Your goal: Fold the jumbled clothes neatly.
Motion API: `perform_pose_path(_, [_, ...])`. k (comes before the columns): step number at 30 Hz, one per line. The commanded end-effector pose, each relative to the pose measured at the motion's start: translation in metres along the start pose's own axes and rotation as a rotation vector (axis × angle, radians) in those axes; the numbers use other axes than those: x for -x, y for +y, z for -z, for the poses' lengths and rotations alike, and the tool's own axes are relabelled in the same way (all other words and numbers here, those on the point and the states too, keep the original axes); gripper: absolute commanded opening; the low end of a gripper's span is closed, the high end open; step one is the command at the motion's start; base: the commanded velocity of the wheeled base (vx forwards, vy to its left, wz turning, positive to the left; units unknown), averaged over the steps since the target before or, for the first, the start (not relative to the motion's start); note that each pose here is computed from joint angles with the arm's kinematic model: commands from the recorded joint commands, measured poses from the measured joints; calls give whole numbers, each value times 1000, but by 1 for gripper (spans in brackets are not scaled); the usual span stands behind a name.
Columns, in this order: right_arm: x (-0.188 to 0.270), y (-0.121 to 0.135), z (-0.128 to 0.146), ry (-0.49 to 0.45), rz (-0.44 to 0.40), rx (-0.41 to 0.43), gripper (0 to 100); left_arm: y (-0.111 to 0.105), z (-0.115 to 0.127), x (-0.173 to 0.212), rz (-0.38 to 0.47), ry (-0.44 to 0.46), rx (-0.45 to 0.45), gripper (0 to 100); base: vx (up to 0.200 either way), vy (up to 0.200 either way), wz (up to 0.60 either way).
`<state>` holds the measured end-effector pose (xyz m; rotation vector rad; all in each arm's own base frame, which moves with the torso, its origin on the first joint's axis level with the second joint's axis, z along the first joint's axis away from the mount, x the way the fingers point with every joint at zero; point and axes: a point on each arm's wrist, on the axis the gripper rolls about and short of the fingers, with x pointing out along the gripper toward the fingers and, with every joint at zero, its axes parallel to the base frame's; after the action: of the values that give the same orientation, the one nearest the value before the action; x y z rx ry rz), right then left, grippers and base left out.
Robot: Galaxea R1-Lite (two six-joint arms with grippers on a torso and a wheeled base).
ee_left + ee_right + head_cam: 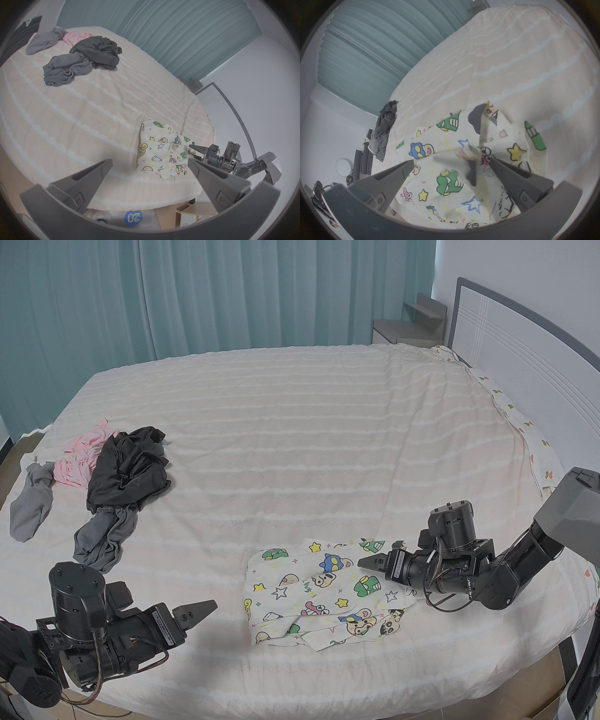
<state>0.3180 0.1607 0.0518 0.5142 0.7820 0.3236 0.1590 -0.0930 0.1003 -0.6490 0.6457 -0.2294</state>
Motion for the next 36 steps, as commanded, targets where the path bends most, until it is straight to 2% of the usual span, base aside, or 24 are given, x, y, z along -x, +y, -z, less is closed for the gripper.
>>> perform_pose_path(1, [16,1,-2,-37,-19,2,100,0,0,0,-2,1,0,100,0,0,0])
perform_pose_path(8, [52,19,-20,-138,-93,28,100,0,0,0,-3,2,0,100,0,0,0])
perform_pose_path(10, [52,20,-21,-140,-98,29,100,0,0,0,-3,2,0,100,0,0,0])
perform_pose_path(19, [7,-2,-2,-46,-26,15,100,0,0,0,-2,1,0,100,0,0,0])
perform_pose_path(30, [-4,-3,3,-34,-31,36,100,0,0,0,-2,3,0,100,0,0,0])
perform_pose_path(31, [-5,-4,4,-29,-28,35,0,0,0,0,-2,3,0,100,0,0,0])
perform_pose_path(36, [-12,-11,12,-4,-1,56,0,0,0,0,-3,2,0,100,0,0,0])
